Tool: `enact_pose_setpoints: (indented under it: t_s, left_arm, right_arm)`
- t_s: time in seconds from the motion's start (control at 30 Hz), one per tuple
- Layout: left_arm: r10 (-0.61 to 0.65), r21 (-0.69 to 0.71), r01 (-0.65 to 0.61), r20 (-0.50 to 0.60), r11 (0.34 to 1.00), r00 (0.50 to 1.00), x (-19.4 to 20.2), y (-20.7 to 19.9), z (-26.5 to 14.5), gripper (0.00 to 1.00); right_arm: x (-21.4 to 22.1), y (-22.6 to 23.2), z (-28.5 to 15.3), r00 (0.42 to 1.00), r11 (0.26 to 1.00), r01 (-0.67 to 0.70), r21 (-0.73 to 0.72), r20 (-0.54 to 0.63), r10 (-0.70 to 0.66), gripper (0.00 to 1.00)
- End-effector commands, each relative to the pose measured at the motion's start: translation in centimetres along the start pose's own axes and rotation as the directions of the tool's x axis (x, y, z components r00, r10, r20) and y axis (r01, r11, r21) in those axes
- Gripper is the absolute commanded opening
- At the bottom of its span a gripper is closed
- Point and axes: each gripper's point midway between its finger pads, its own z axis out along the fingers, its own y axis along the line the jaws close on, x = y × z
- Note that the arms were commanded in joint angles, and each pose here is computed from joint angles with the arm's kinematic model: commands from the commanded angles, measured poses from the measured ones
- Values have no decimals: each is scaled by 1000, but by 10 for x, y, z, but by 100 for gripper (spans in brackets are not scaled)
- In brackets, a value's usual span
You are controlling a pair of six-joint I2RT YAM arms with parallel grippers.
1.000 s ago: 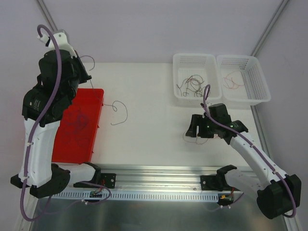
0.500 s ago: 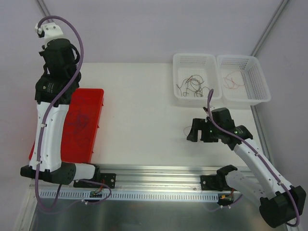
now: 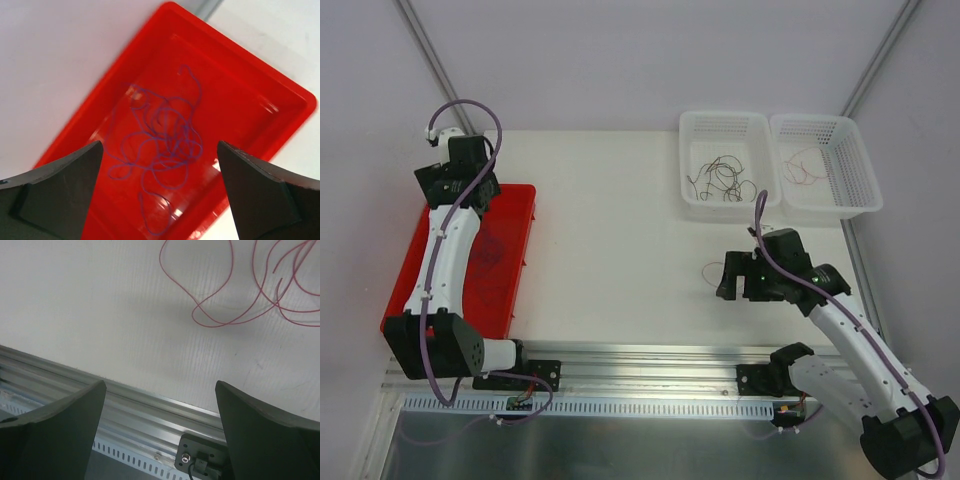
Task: Untangle the cables
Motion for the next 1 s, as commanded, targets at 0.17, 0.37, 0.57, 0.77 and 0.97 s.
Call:
enact_pose_setpoints:
  t_s: [0.17,0.37,0.57,0.77,0.97]
  left_arm:
    - [-130,524,159,-92,837,987,40,-60,-72,99]
    - [24,790,180,-239,586,971,111,-110,-124,99]
    - [188,846,71,-198,529,962,172,-135,-133,99]
    - [205,839,55,-195,542,959,186,-133,-127,99]
    - [215,845,59,-201,532,956,187,-136,-128,99]
  right_arm:
    - [-33,-49,-18,990,958,-109,265,117,80,97]
    - [-44,-91,-19,954,879,-281,386,210,213,97]
    - [-48,-106,13,915,849,-398,347,214,341,95]
    - [-47,-90,53,906,875,-421,239,144,397,80]
    - [-40,-64,78,931,910,-365,198,77,357,65]
